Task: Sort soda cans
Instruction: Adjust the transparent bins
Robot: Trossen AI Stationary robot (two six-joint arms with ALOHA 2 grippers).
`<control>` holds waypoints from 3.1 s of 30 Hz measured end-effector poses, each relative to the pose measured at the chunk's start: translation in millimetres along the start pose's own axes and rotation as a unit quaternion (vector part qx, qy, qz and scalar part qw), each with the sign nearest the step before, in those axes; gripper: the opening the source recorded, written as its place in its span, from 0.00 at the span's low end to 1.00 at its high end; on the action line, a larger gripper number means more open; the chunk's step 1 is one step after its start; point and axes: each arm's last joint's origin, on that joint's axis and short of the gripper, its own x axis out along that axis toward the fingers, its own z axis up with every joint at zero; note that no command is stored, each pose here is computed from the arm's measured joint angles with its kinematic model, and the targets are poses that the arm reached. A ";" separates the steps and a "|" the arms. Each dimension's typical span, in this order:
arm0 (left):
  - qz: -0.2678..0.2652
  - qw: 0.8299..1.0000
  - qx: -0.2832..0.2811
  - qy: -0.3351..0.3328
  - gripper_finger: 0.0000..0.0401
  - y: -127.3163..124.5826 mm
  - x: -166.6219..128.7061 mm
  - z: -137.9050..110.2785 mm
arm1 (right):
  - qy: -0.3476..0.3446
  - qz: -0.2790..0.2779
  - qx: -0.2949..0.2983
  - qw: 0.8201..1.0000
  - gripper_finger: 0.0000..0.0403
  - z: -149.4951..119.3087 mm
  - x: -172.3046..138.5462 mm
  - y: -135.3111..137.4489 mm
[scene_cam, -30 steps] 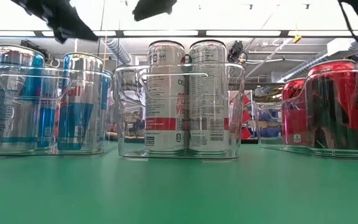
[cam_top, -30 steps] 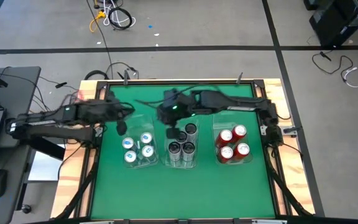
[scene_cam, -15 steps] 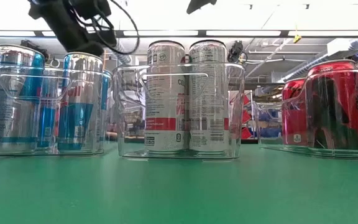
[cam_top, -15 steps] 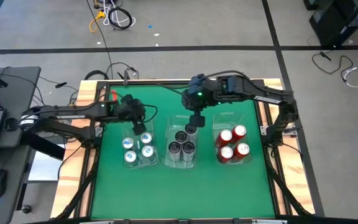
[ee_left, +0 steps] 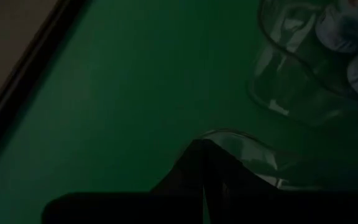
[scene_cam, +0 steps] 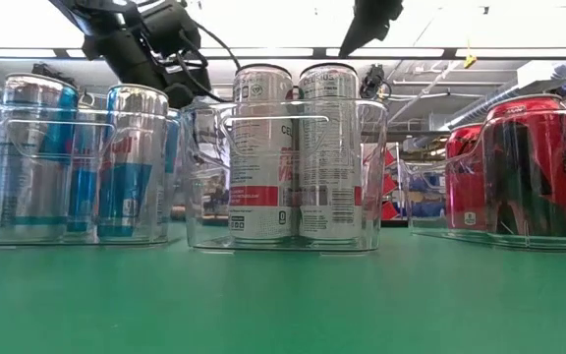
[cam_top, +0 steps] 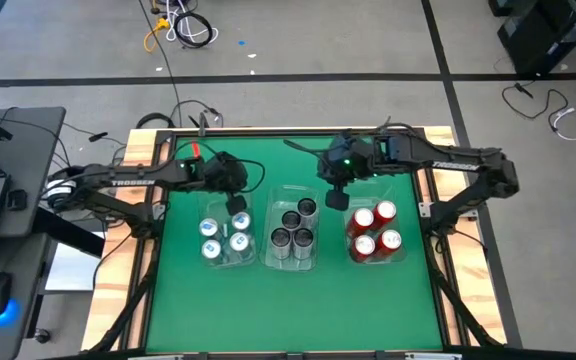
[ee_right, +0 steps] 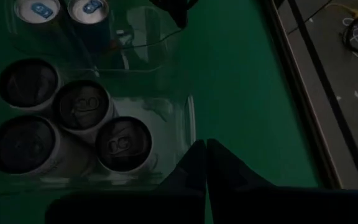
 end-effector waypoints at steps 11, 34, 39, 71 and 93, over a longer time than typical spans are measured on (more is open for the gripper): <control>-0.015 0.999 0.000 -0.049 0.00 1.0 4.4 9.8 | -0.040 0.000 0.021 0.999 0.00 -20.8 -5.9 -0.2; -0.098 0.985 0.038 -0.136 0.00 -15.2 -96.0 22.1 | 0.054 0.026 0.135 0.989 0.00 -94.1 79.0 12.5; 0.044 0.995 -0.079 -0.033 0.00 -2.8 -110.2 -10.6 | 0.072 0.020 0.153 0.985 0.00 -103.5 93.6 11.2; 0.100 0.970 -0.214 0.063 0.00 -6.4 -63.1 -72.1 | 0.052 0.000 0.172 0.984 0.00 -100.6 133.1 -2.2; -0.106 0.981 -0.158 -0.041 0.00 -11.8 -153.0 -64.3 | -0.022 0.082 0.076 0.994 0.00 -80.0 30.7 58.1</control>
